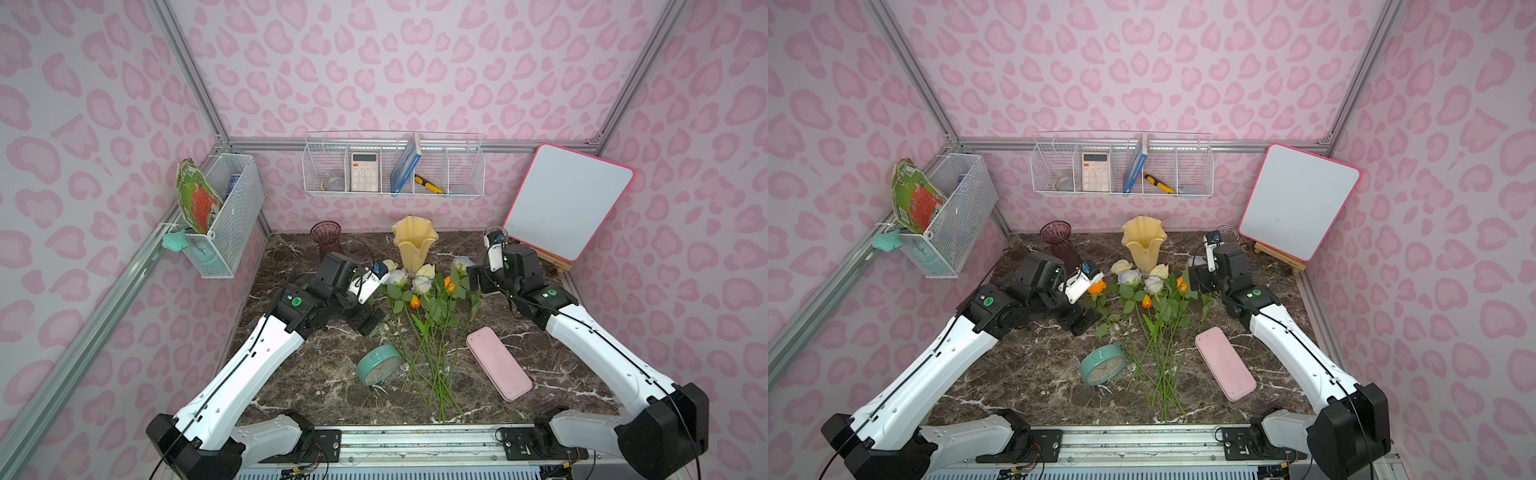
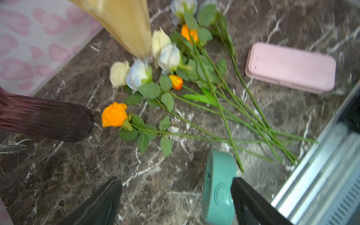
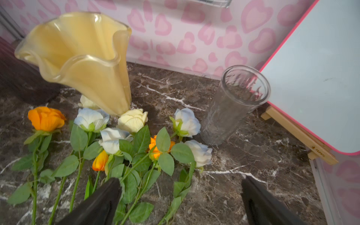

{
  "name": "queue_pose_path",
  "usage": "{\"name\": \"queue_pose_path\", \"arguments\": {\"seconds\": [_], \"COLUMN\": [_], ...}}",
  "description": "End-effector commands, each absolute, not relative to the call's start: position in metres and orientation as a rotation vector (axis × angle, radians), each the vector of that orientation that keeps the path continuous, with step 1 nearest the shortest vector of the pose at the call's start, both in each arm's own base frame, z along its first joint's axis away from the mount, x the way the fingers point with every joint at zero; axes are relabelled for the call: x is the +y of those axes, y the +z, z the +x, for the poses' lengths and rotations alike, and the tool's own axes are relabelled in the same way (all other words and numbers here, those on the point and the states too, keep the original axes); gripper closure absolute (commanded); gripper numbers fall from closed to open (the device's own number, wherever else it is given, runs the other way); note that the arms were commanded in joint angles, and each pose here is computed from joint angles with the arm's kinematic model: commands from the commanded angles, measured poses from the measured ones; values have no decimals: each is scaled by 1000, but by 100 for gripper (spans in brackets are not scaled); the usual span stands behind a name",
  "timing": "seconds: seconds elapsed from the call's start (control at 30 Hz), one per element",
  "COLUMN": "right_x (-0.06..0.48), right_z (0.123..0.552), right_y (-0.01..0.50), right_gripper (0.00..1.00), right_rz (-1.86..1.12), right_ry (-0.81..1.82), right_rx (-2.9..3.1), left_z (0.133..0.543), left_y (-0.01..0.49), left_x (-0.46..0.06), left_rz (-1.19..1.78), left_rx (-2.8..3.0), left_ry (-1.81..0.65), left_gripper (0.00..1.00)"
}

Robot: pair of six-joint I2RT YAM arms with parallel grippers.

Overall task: Arrange the flowers in different vases according to their colors
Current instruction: Move the distractor to the center of the board.

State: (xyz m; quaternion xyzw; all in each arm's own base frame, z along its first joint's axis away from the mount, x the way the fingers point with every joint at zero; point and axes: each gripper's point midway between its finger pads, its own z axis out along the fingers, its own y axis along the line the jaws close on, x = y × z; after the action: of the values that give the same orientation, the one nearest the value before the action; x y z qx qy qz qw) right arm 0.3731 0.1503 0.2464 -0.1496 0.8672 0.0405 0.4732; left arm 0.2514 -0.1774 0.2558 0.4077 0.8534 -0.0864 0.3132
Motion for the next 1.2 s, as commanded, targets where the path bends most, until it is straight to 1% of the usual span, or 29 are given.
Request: {"name": "queue_pose_path", "arguments": {"seconds": [0.0,0.17,0.33,0.47,0.57,0.8,0.87,0.97,1.03,1.1,1.13,1.17], "right_x": [147,160,179,185,180,164,156,147,142,137,134,133], "right_z": [354,350,341,335,331,325,322,315,304,292,287,282], "right_y": [223,227,205,185,171,146,139,128,117,105,99,95], "right_gripper": [0,0,0,1,1,0,0,0,0,0,0,0], "right_rz": [-504,-613,-773,-877,-941,-921,-886,-831,-853,-892,-907,-914], "right_ry": [16,-5,-64,-124,-219,-312,-330,-287,-277,-277,-281,-275], "right_rx": [2271,2279,2328,2379,2411,2487,2518,2553,2571,2608,2624,2628], "left_z": [213,186,167,170,179,188,188,191,196,198,200,202], "left_y": [230,209,178,151,143,130,126,119,115,113,111,110], "left_x": [-168,-175,-181,-174,-171,-175,-175,-177,-177,-178,-178,-177], "left_rz": [1295,1514,1677,1726,1695,1715,1725,1728,1714,1709,1701,1688], "left_rx": [2324,2336,2419,2483,2554,2580,2587,2586,2597,2591,2593,2595], "left_ry": [-217,-216,-222,-134,-57,-19,-13,-3,17,24,34,41], "left_gripper": [7,8,10,14,16,18,21,33,46,55,59,60]}}
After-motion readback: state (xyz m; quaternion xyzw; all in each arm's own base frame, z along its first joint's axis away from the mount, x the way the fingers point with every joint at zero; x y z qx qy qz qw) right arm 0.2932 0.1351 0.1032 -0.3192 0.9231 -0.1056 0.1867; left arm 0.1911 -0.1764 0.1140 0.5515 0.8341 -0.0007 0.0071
